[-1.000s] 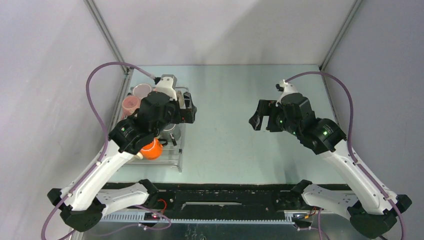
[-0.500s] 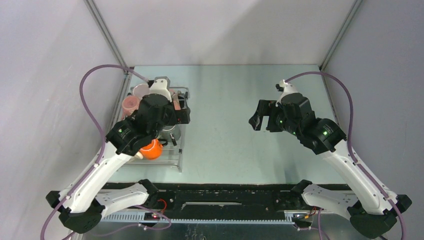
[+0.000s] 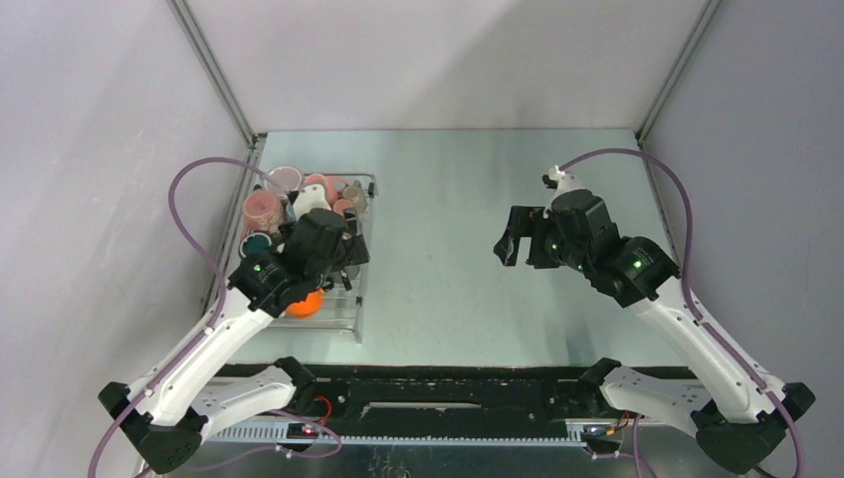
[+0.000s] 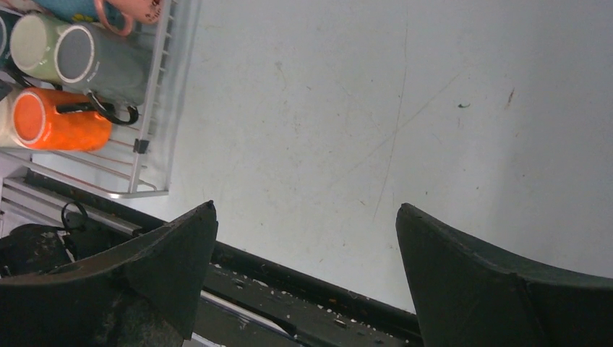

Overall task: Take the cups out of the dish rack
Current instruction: Unload the cup from the dish rack.

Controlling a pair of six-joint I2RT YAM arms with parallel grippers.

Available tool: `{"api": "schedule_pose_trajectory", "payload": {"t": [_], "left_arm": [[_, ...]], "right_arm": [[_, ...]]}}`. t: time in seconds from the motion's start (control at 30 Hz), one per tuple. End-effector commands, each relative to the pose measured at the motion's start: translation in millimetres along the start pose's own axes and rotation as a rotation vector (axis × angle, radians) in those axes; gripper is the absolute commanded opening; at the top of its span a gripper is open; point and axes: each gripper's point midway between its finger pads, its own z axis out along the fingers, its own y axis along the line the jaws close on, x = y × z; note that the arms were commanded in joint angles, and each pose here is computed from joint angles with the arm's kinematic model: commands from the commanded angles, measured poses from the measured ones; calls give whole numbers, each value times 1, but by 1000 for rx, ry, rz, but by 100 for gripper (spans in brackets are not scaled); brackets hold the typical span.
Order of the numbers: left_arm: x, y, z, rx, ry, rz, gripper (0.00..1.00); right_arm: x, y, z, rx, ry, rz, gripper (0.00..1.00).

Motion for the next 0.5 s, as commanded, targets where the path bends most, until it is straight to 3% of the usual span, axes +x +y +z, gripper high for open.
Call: {"api": "schedule_pose_trajectory", "payload": {"t": [0.0,0.47], "left_arm": [[19,8,17,-62,15,-84,95],[65,30,69,-218,85,-159,74]], "right_arm": [[8,1,0,-12,15,12,100],[20,-1,8,-16,40,13,99]]}}
